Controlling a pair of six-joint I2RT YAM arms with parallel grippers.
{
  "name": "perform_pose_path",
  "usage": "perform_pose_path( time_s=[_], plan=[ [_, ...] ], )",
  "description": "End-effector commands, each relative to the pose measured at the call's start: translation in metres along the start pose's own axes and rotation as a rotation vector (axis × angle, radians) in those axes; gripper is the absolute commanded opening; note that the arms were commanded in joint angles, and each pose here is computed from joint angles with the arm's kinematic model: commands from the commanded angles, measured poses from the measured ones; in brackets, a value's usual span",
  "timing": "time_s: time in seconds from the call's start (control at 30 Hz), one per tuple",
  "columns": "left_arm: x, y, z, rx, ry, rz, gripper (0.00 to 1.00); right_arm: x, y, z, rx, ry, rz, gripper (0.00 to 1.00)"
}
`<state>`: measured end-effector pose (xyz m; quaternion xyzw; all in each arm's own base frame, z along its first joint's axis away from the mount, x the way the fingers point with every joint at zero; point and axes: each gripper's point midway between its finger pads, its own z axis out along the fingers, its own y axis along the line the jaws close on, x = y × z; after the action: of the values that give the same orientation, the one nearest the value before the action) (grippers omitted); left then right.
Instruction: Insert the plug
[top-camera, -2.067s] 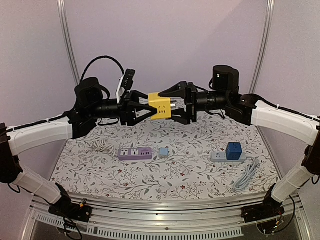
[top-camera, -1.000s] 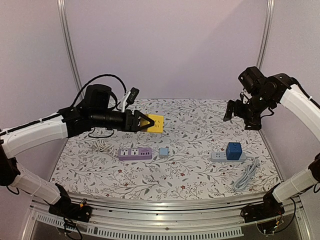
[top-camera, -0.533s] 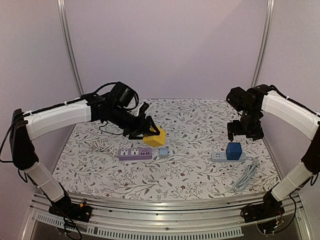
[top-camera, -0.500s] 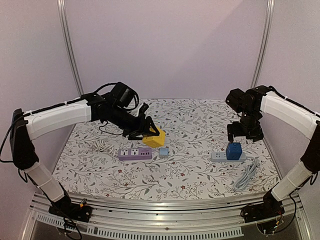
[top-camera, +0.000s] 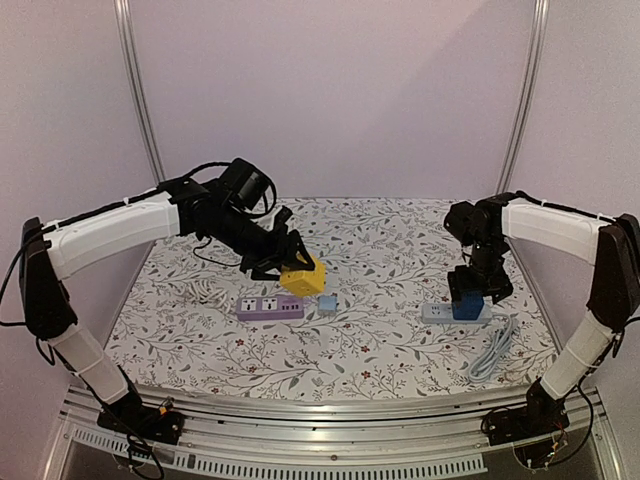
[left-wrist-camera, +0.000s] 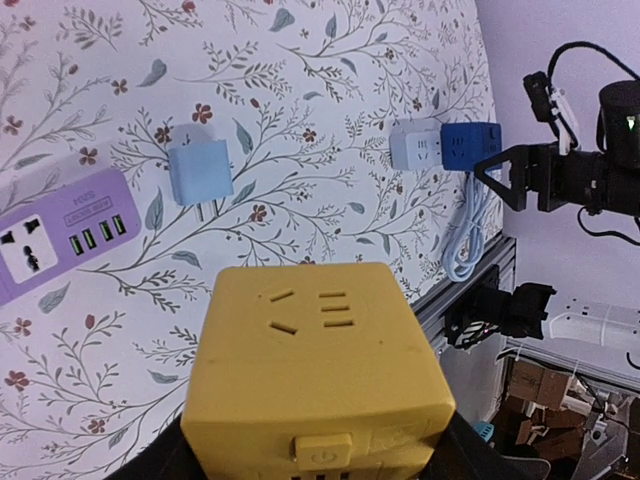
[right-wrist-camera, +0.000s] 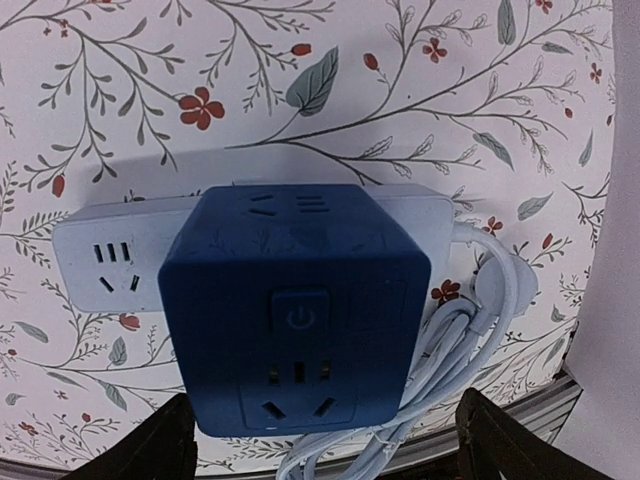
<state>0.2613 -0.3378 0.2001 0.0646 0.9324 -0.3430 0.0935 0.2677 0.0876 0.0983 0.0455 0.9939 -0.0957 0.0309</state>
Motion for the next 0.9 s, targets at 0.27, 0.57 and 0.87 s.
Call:
perform_pose_path(
  time_s=[0.27, 0.57, 0.87],
  plan=[
    [0.005, -0.009, -0.005, 0.008, 0.012, 0.017, 0.0, -0.007, 0.015, 0.02, -0.062, 0.012, -0.017, 0.71],
    [0.006, -0.003, -0.004, -0.027, 0.021, 0.019, 0.0, -0.004, 0.028, 0.011, -0.12, 0.05, -0.014, 0.42],
    [0.01, 0.0, -0.009, -0.05, 0.032, -0.009, 0.0, 0.008, 0.074, -0.022, -0.185, 0.04, -0.006, 0.4]
  ],
)
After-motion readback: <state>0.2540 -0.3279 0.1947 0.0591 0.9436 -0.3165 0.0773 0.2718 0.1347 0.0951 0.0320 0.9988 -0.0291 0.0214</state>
